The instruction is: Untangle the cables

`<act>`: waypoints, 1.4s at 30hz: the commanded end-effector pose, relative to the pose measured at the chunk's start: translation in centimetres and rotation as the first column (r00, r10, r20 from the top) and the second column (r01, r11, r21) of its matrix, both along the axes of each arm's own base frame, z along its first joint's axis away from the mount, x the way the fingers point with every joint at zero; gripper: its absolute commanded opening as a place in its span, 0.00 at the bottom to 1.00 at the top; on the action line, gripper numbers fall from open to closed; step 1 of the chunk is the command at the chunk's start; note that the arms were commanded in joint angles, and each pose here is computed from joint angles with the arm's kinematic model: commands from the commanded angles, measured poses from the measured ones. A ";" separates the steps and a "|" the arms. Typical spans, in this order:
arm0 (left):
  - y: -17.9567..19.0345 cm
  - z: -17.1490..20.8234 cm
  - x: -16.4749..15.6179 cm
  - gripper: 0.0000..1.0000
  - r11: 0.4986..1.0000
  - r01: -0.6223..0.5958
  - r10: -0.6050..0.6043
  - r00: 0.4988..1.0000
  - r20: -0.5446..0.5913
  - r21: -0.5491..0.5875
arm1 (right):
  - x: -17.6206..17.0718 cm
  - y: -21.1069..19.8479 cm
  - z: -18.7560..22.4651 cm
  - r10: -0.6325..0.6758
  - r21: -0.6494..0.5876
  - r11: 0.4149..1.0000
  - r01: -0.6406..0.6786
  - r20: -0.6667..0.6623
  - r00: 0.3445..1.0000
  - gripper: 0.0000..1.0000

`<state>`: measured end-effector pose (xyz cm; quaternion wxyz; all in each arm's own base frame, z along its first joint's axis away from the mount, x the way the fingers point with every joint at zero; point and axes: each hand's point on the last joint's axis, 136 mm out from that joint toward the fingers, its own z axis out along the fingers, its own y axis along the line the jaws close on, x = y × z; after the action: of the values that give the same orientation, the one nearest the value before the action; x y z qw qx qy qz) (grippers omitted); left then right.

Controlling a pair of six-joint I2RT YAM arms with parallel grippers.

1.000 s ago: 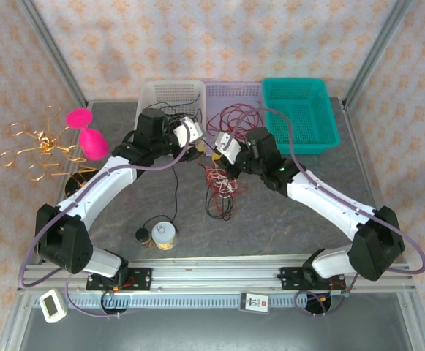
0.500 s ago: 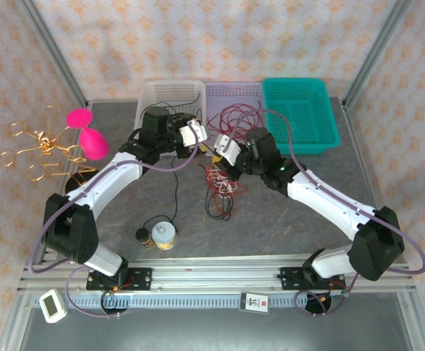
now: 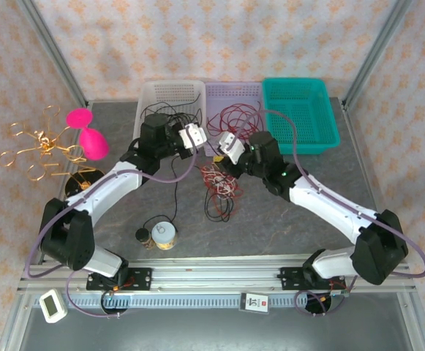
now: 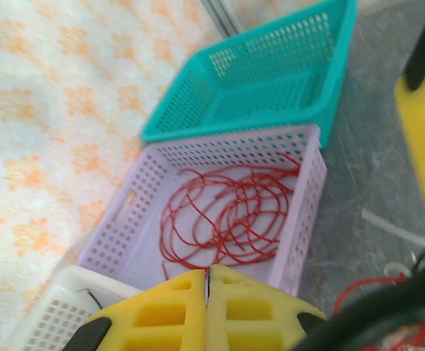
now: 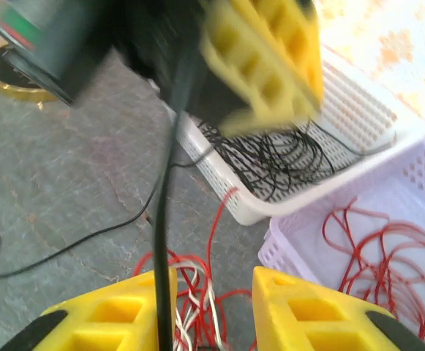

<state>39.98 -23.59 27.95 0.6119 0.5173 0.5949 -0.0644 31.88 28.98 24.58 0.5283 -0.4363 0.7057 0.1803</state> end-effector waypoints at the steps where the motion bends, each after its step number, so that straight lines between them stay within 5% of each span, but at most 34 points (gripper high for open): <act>1: 0.2 6.4 -1.7 0.00 0.992 0.022 -0.005 0.991 0.135 -0.122 | 2.7 -1.3 2.7 -0.212 0.253 0.946 0.204 0.003 0.977 0.37; 5: 0.4 10.3 -4.0 0.00 0.978 0.064 -0.025 0.981 0.193 -0.199 | 4.1 0.3 1.2 -0.229 0.418 0.869 0.265 -0.133 0.964 0.40; 8: 0.5 13.3 -5.7 0.00 0.966 0.094 -0.035 0.971 0.238 -0.240 | 4.2 2.8 -1.0 -0.191 0.434 0.864 0.256 -0.188 0.963 0.42; 18: 2.9 23.6 -8.5 0.00 0.915 0.082 0.081 0.921 0.381 -0.395 | 4.2 4.9 -11.2 -0.242 0.336 0.857 0.391 -0.408 0.880 0.32; 27: 4.6 30.9 -9.4 0.00 0.859 0.095 0.173 0.870 0.461 -0.502 | 1.8 -0.8 -18.1 -0.441 0.124 0.828 0.547 -0.460 0.771 0.24; 33: 4.3 31.7 -8.9 0.00 0.862 0.090 0.168 0.877 0.449 -0.499 | 0.5 -3.3 -13.3 -0.468 0.118 0.836 0.537 -0.360 0.807 0.36; 38: 3.5 29.8 -8.4 0.00 0.873 0.082 0.145 0.897 0.417 -0.481 | -4.0 0.1 -2.8 -0.099 0.335 0.925 0.180 -0.244 0.965 0.58; 42: 3.1 28.7 -7.5 0.00 0.879 0.049 0.158 0.909 0.386 -0.475 | -8.2 3.2 2.8 0.185 0.462 0.883 -0.085 -0.176 0.967 0.62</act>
<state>32.23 -20.40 56.71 0.8323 0.3460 0.4260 -0.0776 27.60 29.36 25.07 0.5488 -0.2399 0.7211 0.3481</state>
